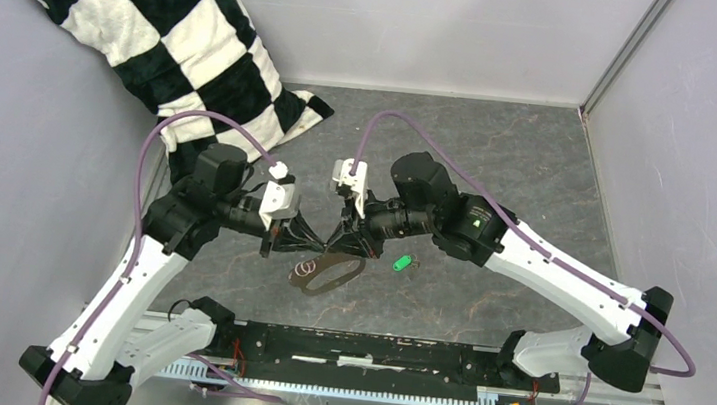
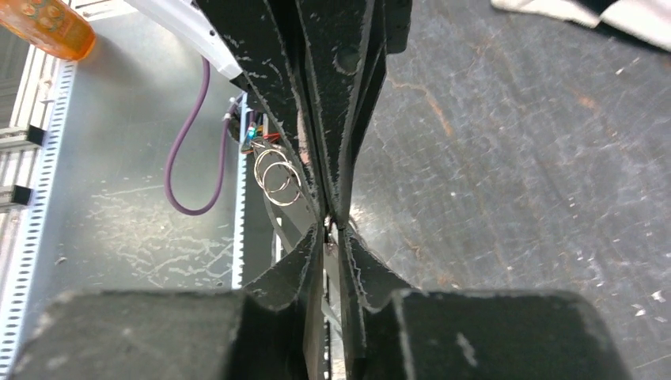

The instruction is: Put the keys on the keyring

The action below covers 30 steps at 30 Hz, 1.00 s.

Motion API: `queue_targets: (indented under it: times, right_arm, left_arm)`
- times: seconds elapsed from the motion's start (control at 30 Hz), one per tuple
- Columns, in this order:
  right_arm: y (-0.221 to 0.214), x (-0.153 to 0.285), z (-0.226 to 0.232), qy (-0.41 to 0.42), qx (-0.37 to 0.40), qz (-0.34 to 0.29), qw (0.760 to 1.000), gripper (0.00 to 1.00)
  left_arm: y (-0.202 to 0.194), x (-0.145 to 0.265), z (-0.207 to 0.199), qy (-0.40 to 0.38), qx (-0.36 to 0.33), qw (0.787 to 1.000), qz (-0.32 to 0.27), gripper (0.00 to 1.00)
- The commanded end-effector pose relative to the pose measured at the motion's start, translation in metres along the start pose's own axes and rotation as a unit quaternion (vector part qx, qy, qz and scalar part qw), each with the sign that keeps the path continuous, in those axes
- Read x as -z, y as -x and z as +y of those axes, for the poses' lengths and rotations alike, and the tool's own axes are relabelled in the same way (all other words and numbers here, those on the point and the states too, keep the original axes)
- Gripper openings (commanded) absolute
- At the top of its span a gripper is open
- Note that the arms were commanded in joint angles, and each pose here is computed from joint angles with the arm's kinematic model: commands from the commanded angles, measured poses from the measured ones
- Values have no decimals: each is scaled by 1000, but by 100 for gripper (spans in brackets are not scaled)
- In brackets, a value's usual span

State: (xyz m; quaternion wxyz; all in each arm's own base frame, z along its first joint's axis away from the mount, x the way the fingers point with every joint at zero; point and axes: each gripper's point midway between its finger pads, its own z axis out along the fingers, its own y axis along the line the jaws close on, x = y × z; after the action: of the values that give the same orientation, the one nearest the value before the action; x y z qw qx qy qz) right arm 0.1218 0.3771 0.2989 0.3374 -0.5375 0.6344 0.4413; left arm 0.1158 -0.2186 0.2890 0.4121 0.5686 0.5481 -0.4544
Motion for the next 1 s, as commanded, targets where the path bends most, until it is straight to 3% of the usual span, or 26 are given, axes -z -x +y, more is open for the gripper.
queue_targets:
  times: [0.0,0.23,0.4,0.6,0.7,0.77,0.83,0.97]
  right_arm:
    - [41,14,2,-16,33,-66,997,22]
    - [68,58,-9,-62,16,-144,987,51]
    - [80,98,-15,-103,28,-206,973,54]
    - [84,111,-16,-120,28,-243,962,54]
    - [85,111,-17,-121,28,-252,960,53]
    - [86,111,-18,-120,27,-256,959,52]
    - [87,110,-17,-117,26,-257,959,52]
    - [86,109,-16,-112,25,-257,960,51]
  left_arm:
    - [21,5,-11,-17,-103,994,-25,2]
    - [57,14,-18,-19,-206,977,-56,2]
    - [80,21,-32,-26,-299,950,-85,2]
    - [97,32,-44,-1,-490,866,-99,2]
    - [98,35,-52,7,-588,802,-104,2]
    - [98,36,-59,7,-623,775,-111,2]
    - [103,38,-65,2,-628,769,-120,2]
    - [114,41,-68,3,-614,779,-128,2]
